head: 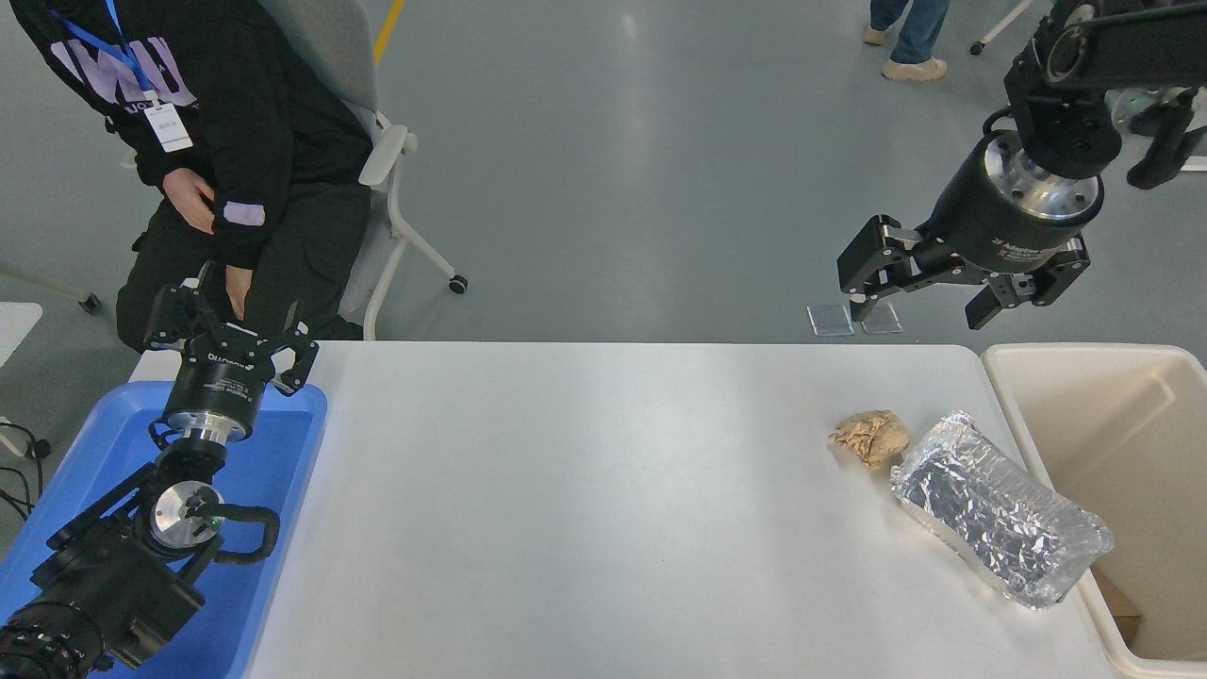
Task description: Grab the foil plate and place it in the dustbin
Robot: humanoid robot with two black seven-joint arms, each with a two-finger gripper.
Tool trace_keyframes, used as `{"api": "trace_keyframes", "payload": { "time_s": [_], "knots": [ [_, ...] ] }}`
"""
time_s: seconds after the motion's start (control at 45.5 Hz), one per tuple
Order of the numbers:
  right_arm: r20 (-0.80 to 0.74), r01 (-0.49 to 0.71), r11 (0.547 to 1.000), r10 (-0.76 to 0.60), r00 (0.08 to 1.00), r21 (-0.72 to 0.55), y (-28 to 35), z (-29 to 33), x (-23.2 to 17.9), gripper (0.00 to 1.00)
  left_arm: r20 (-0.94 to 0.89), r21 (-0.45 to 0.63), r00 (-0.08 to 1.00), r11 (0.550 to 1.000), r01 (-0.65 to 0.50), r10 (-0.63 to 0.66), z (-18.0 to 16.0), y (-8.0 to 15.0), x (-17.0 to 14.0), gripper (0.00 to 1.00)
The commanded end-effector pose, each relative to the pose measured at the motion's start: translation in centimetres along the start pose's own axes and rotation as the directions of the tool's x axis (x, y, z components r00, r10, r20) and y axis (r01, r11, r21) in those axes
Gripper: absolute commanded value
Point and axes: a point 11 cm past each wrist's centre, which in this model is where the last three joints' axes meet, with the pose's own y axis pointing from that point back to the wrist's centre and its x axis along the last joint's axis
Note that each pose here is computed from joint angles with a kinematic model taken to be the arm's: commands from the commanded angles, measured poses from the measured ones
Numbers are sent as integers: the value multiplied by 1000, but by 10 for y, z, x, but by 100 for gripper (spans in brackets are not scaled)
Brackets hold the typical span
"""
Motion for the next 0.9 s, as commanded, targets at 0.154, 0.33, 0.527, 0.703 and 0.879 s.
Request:
{"api": "trace_keyframes", "payload": {
  "time_s": [0.154, 0.33, 0.527, 0.703, 0.879],
  "knots": [
    [0, 8, 1000, -8, 1000, 1, -3, 0, -1, 100, 0, 0, 1000, 1000, -2, 2, 0, 0, 1, 99],
    [3, 7, 1000, -7, 1000, -1, -3, 1, -1, 100, 0, 0, 1000, 1000, -2, 2, 0, 0, 1, 99],
    [2, 3, 1000, -3, 1000, 1, -1, 0, 0, 100, 0, -1, 1000, 1000, -1, 1, 0, 0, 0, 99],
    [3, 3, 1000, -3, 1000, 0, -1, 1, 0, 100, 0, 0, 1000, 1000, -2, 2, 0, 0, 1, 99],
    [5, 4, 1000, -4, 1000, 0, -2, 2, 0, 100, 0, -1, 1000, 1000, -2, 2, 0, 0, 0, 99]
  ]
}}
